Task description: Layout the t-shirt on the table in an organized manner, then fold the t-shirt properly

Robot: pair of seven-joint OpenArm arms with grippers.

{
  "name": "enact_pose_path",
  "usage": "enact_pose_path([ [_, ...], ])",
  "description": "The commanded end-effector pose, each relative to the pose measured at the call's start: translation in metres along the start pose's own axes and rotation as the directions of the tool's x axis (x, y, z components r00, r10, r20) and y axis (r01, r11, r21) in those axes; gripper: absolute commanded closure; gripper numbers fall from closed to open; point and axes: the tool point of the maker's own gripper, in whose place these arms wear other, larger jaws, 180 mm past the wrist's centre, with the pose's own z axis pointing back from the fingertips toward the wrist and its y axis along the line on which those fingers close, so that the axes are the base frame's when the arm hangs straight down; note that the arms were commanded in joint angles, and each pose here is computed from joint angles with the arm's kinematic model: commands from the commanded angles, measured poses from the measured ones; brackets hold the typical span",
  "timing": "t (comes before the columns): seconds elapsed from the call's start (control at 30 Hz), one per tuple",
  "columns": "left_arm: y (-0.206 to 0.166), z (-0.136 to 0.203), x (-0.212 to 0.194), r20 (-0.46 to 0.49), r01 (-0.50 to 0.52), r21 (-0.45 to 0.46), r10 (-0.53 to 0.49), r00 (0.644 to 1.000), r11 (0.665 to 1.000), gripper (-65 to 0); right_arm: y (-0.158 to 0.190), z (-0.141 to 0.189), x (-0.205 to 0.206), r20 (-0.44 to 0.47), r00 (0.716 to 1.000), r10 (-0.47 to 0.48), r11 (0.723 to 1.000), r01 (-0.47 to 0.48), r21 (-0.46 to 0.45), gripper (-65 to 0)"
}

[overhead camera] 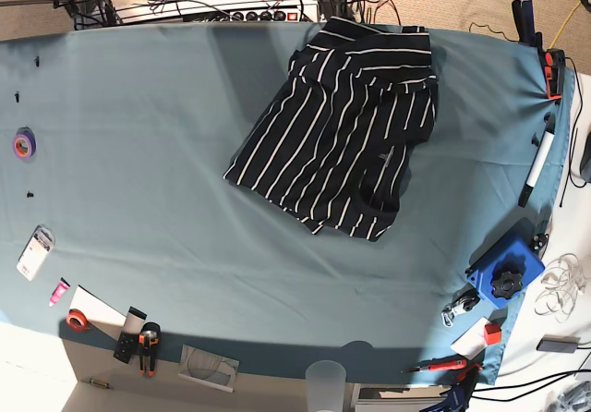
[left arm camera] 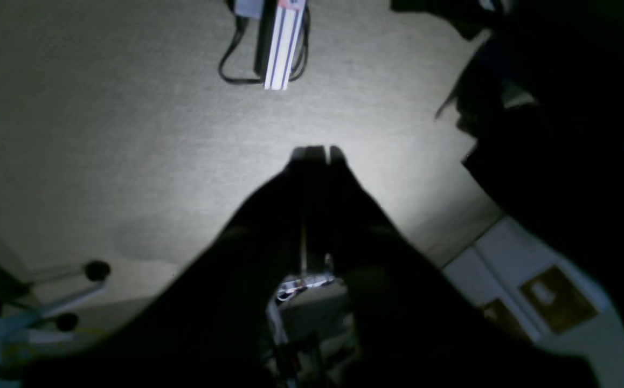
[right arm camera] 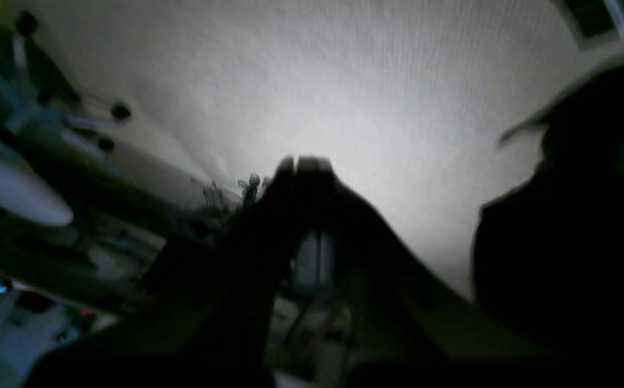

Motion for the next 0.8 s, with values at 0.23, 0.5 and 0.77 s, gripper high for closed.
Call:
enact_pose_path([
  [0.23,0.012,-0.055,0.026,0.103,-0.022,0.058,0.016,0.995,0.998,0.0,-0.033,-0.038,0.036,0.073,0.993,-0.096,0.995,0.094,0.026,0.0],
  [0.5,0.01,-0.111,0.014,0.098,-0.115,0.228,0.095,0.991,0.967,0.0,-0.082,-0.039,0.059,0.012,0.998,0.069,0.99,-0.067,-0.126,0.0],
  [0.77,-0.021,-0.132,0.008,0.147,-0.132,0.189,0.105,0.984,0.973,0.0,-0.13,-0.033,0.043,-0.3,0.814,0.498,0.715,-0.581,-0.388,0.0],
])
